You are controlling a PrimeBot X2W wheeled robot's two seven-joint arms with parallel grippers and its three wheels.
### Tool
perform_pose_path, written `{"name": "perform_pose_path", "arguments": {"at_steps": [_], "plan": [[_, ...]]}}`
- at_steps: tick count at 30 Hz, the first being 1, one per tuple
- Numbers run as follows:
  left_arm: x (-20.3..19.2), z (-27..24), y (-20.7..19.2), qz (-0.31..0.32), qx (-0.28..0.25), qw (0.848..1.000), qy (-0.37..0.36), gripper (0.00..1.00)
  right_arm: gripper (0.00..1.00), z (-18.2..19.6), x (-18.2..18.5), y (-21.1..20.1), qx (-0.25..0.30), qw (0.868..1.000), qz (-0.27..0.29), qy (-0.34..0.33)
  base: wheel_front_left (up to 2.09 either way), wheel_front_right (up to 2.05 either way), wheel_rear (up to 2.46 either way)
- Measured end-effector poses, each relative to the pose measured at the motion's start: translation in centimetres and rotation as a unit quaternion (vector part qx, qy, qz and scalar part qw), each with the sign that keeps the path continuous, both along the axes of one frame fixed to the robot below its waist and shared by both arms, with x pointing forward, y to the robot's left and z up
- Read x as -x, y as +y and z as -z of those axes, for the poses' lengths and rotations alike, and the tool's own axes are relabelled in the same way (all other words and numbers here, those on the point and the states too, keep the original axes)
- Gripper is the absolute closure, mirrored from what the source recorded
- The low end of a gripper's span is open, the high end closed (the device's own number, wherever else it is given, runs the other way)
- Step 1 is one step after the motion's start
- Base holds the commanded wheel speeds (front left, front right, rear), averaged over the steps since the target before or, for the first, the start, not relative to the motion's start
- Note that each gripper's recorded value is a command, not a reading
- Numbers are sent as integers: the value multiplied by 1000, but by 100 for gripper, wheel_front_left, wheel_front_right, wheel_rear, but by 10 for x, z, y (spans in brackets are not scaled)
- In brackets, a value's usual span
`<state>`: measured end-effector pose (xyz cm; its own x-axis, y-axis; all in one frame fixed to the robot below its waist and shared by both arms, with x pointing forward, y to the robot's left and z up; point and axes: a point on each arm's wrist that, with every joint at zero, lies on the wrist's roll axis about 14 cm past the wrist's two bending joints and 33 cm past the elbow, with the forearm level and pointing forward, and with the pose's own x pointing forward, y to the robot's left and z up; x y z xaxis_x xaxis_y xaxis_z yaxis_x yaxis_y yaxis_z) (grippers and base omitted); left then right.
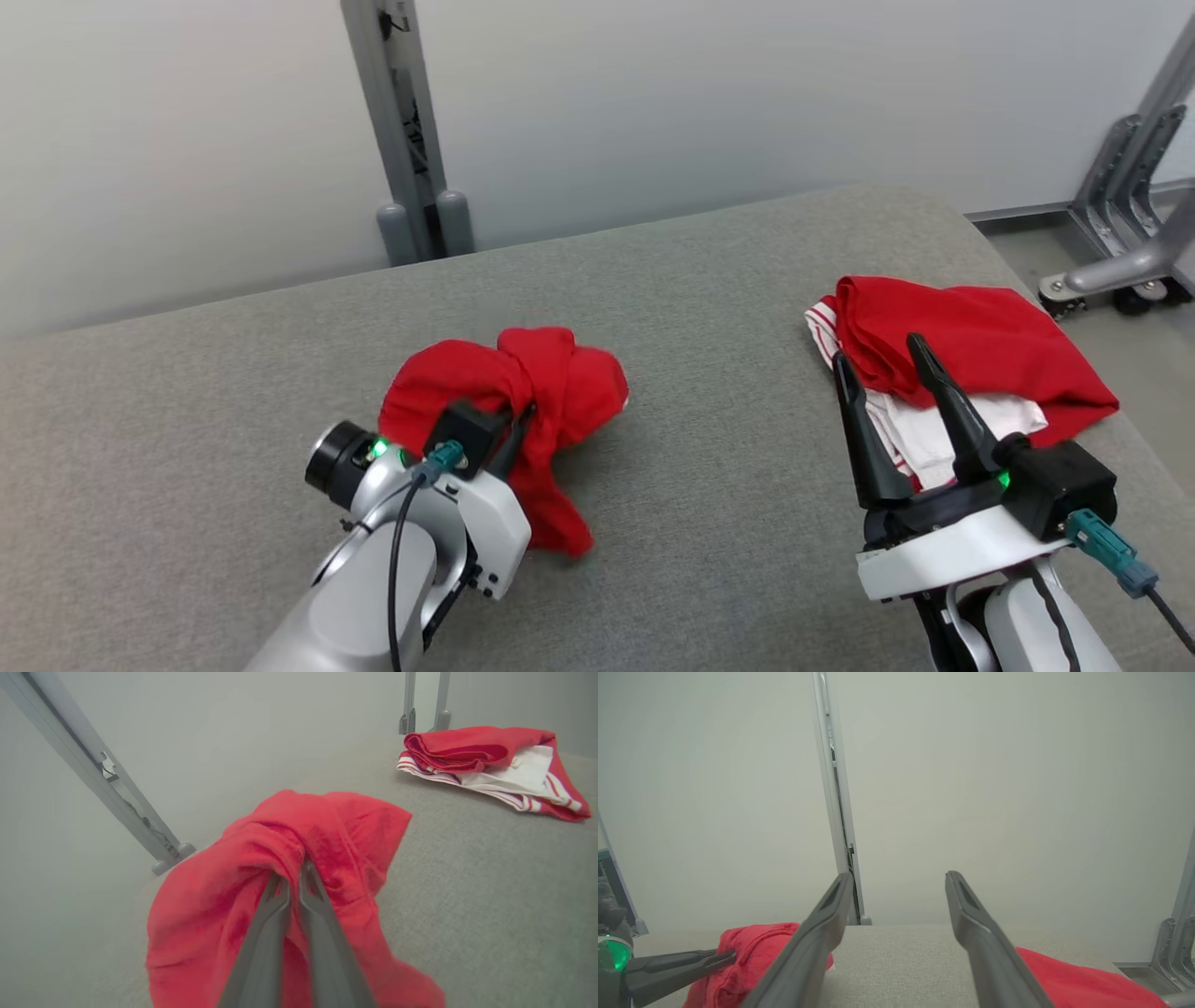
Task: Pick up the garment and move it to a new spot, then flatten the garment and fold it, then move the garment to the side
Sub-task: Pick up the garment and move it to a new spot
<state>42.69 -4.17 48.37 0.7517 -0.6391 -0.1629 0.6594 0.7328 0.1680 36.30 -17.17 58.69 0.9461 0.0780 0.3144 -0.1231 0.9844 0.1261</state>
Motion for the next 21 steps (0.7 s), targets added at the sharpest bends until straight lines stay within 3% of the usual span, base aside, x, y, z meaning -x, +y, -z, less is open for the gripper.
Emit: {"name": "perform_pose_path", "arguments": {"at_steps": [9,10,11,18,21], "plan": [[63,39,-59,97,4,994,53,98,0,11,13,-26,-1,999,41,16,0,0,0],[69,42,-60,101,4,993,57,7,0,11,13,-26,-1,999,41,17,0,0,0],[73,44,-61,102,3,993,61,0,0,11,13,-26,-1,999,40,17,0,0,0],[73,46,-50,68,3,995,67,0,0,10,13,-26,-5,999,40,15,0,0,0],[59,38,-36,27,9,998,55,0,0,8,11,-21,-5,999,32,11,0,0,0]]}}
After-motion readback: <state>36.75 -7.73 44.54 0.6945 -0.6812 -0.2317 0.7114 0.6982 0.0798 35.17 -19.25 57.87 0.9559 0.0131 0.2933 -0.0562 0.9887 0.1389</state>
